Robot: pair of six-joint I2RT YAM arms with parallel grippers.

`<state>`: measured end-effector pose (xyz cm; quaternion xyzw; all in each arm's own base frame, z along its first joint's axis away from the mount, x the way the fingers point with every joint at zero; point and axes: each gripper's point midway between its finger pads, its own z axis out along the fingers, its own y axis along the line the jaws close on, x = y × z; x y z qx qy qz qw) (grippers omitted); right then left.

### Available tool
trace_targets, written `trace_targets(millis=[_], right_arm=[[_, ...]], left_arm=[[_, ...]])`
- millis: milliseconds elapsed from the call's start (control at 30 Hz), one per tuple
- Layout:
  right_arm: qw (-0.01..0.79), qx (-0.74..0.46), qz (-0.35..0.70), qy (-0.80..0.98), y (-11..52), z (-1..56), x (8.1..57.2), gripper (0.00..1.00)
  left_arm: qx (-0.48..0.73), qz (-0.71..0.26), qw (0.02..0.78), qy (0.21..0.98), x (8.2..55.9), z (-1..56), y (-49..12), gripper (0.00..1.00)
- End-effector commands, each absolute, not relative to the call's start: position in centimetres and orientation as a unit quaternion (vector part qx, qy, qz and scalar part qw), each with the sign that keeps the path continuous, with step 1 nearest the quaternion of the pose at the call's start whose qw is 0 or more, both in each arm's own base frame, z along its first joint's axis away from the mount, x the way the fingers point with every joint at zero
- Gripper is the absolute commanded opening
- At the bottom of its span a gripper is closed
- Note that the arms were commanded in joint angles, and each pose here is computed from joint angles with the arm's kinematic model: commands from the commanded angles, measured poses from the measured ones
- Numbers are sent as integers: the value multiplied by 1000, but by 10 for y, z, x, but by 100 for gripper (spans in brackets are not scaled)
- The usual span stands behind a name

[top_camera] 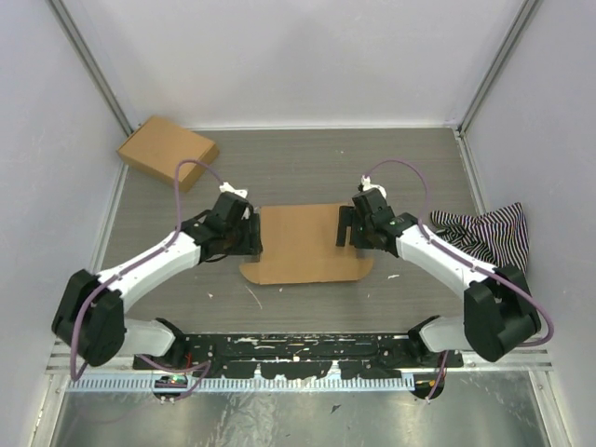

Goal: Fold the paper box

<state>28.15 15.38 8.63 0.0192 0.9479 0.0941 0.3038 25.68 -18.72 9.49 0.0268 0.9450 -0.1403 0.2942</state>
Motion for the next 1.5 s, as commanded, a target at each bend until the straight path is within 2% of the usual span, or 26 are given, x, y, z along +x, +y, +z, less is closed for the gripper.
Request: trace_targets(millis=[0,133,333,767,833,900,1000,1133,1233,1300,1467], right_arm=[[315,-4,156,936,173,93,294,82],[295,-20,182,938,183,83,293,75],[269,-22,198,942,196,63,303,56],[305,34,202,930,181,78,380,49],[308,37,200,929,179,82,392,52],[314,39,191,929,176,88,400,61],[334,46,166,927,164,103,405,68],[371,55,146,916,150,137,406,71],[432,68,161,885,144,187,401,74],[448,78,181,872,144,209,391,87],[383,46,197,901,147,146,345,88]], left_arm=[[38,-173,301,937,282,98,-215,66],[45,-175,285,941,288,85,-224,64],[53,-172,285,942,306,81,-232,62],[53,-205,284,935,378,92,-263,60],[55,-197,282,937,385,92,-264,61],[52,-173,285,941,391,92,-256,65],[43,-131,309,941,399,105,-233,71],[25,-84,355,931,402,139,-200,76],[-11,-73,376,924,391,167,-184,76],[-43,-93,384,918,378,178,-180,78],[2,-192,395,899,333,147,-193,86]])
